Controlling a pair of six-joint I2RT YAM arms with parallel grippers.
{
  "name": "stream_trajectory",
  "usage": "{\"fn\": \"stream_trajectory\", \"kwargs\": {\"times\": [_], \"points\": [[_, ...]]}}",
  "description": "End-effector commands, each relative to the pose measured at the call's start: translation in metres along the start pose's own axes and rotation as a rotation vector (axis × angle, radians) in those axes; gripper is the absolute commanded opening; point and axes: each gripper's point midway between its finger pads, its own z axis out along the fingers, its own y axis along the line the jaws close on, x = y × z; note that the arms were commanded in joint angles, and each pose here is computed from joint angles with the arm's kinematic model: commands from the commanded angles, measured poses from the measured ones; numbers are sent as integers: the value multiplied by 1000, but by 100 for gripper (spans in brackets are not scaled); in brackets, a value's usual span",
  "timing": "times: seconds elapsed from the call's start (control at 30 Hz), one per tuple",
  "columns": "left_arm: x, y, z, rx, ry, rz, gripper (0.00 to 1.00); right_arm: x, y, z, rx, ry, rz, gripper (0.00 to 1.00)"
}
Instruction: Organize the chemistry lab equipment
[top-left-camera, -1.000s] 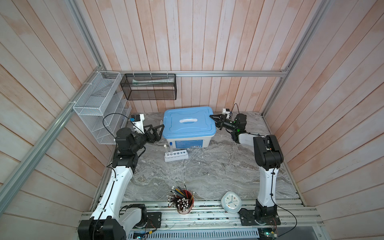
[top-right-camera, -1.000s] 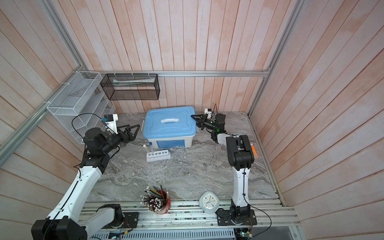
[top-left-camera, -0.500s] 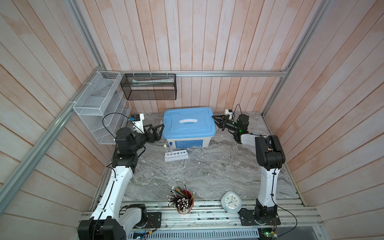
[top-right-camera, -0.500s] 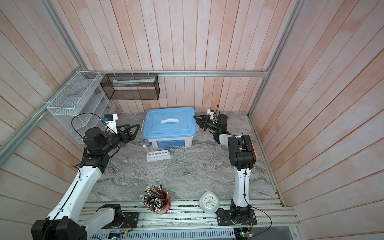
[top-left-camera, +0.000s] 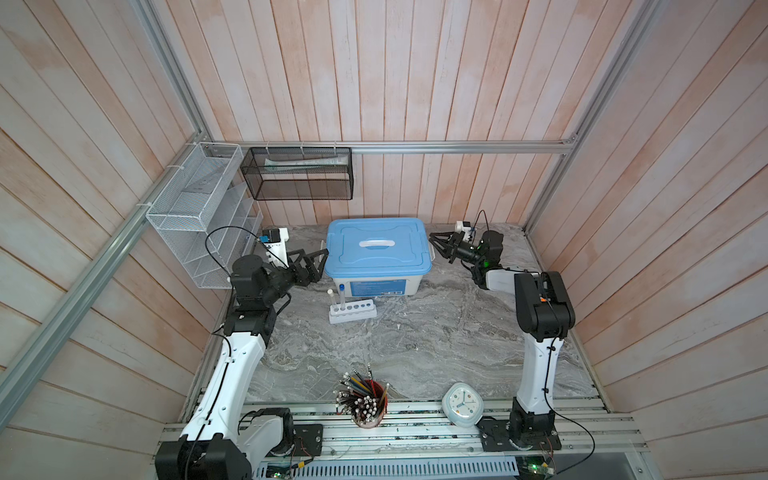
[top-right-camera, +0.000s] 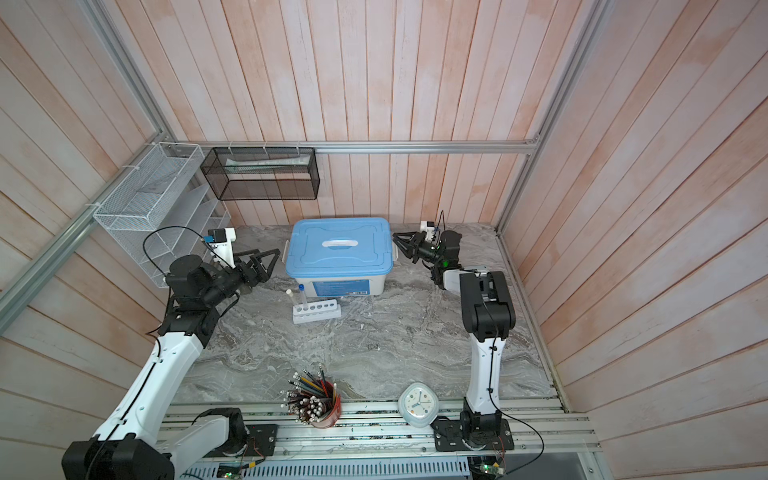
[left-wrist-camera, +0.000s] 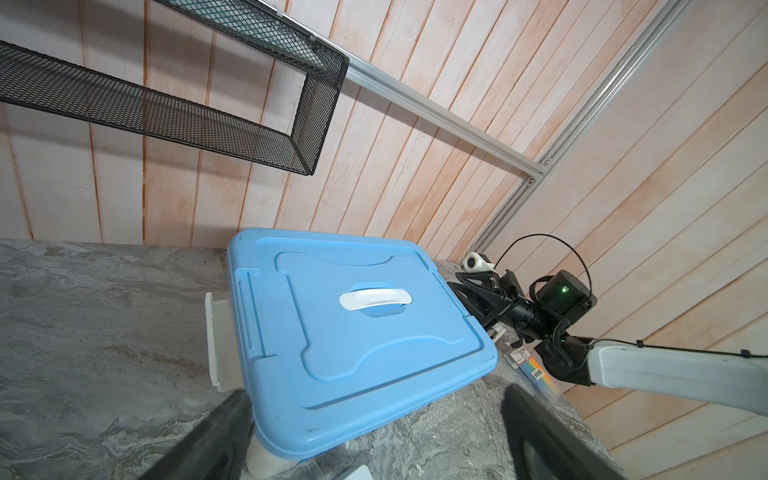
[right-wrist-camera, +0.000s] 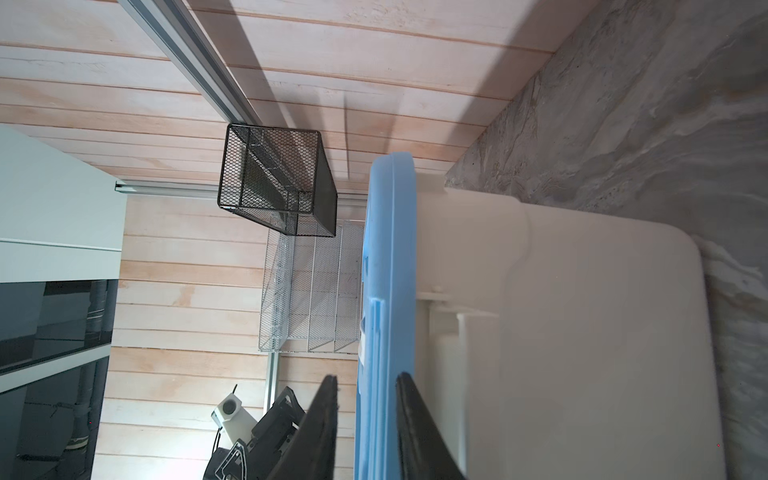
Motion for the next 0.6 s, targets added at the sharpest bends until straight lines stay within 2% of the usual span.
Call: {"fn": "stream_trajectory", "kwargs": {"times": [0.0, 0.27, 0.37, 0.57], "points": [[-13, -5, -5, -1, -28, 31, 95, 1, 20, -3, -22, 6, -66, 27], [-9, -7, -2, -29, -8, 74, 95, -3, 23, -10, 9, -6, -106, 28], [-1, -13, 8, -77, 33, 153, 95, -5, 24, -12, 83, -19, -191, 31], [15, -26, 31, -148, 95, 305, 95, -6, 12, -38, 379, -54, -434, 36]]}}
